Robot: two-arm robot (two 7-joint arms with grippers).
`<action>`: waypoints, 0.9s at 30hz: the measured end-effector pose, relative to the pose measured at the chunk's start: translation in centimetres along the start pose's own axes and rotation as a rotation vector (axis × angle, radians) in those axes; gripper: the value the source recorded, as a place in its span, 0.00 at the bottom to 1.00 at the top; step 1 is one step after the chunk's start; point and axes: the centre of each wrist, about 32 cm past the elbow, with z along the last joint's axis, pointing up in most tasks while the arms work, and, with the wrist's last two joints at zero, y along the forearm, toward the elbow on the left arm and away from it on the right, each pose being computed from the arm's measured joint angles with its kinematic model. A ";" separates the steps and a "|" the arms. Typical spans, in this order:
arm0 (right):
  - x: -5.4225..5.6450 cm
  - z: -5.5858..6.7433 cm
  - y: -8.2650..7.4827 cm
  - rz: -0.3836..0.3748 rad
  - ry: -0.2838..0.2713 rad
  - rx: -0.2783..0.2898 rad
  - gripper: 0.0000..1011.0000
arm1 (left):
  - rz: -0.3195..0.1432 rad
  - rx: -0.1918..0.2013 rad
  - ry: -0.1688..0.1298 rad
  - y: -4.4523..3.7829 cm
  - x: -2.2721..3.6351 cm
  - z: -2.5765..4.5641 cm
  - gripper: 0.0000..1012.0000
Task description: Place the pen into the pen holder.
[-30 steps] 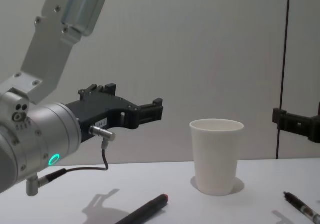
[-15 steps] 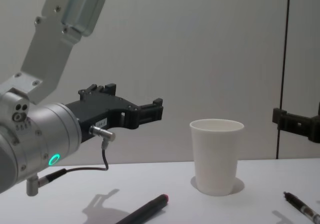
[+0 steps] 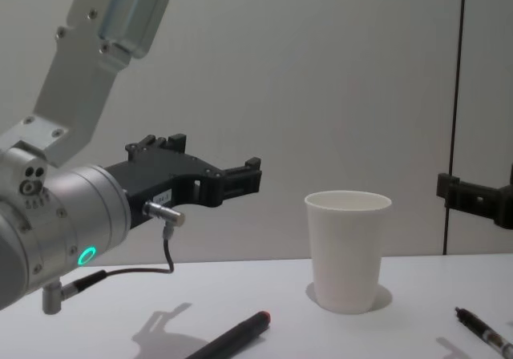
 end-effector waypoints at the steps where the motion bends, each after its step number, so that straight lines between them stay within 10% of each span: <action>1: 0.0 0.0 0.0 0.000 0.000 0.000 0.99 | 0.000 0.000 0.000 0.00 0.00 0.00 0.99; 27: 0.3 0.0 -1.5 0.003 -0.003 0.001 0.99 | 0.000 0.000 0.000 0.00 0.00 0.00 0.99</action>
